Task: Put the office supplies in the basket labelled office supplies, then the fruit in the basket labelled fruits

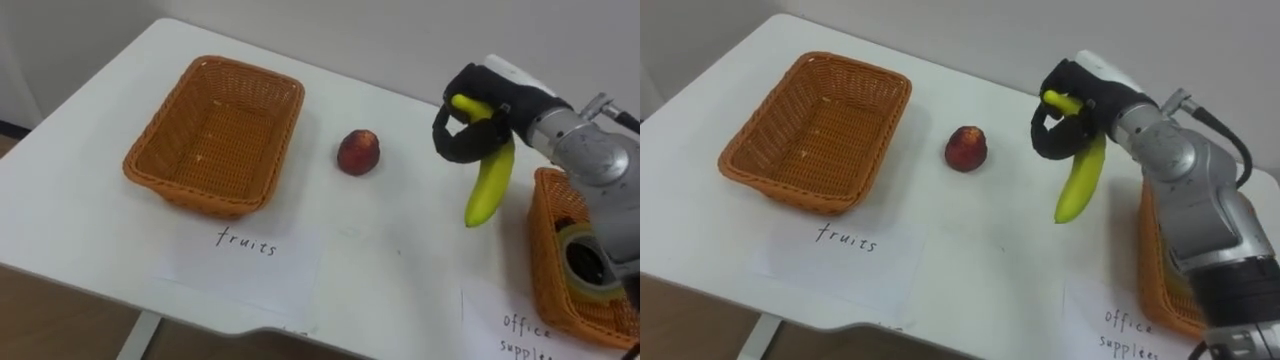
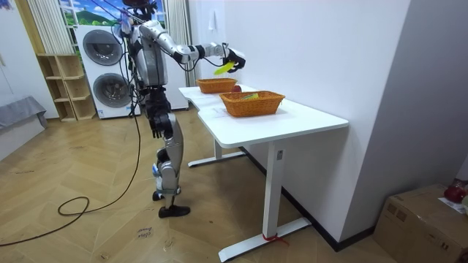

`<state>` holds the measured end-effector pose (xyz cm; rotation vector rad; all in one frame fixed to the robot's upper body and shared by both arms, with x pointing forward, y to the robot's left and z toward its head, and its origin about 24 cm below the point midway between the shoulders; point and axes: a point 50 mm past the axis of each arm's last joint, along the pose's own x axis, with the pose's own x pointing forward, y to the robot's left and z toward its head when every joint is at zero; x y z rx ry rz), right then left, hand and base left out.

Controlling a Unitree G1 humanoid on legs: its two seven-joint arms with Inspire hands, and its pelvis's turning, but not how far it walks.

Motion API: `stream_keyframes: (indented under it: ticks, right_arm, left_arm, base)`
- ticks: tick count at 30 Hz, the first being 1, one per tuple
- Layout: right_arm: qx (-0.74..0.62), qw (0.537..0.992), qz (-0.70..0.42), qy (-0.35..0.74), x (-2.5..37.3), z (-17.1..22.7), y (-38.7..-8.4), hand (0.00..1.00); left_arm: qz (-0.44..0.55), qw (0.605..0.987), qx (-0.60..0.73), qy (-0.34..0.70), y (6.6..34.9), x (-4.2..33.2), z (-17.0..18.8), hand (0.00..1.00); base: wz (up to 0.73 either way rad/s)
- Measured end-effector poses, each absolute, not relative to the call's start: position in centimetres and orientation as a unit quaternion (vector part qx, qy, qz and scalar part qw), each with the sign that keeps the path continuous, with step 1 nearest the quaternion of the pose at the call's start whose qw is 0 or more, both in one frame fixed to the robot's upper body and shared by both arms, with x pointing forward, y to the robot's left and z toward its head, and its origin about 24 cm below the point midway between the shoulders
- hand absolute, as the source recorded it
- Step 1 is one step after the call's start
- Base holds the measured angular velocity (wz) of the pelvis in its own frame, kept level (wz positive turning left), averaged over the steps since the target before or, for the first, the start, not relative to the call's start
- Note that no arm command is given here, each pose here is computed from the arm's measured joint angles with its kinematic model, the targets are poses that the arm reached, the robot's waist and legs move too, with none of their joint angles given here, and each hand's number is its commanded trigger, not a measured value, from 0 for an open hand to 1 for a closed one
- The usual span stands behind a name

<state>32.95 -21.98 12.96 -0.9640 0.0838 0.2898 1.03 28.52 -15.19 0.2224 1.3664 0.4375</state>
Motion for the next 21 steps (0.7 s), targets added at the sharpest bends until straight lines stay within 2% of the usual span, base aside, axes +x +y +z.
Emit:
stream_keyframes:
  ticks: [6,21]
  right_arm:
    - [-0.460,0.878,0.133,0.013,33.2,14.6,-21.5,1.00]
    - [-0.435,0.890,0.130,-0.031,33.8,16.8,-20.0,1.00]
  left_arm:
    - [0.204,0.741,0.094,0.633,28.4,0.7,-15.2,0.00]
    - [0.194,0.750,0.098,0.625,27.8,1.3,-15.2,0.00]
  base:
    - [0.01]
    - [0.06]
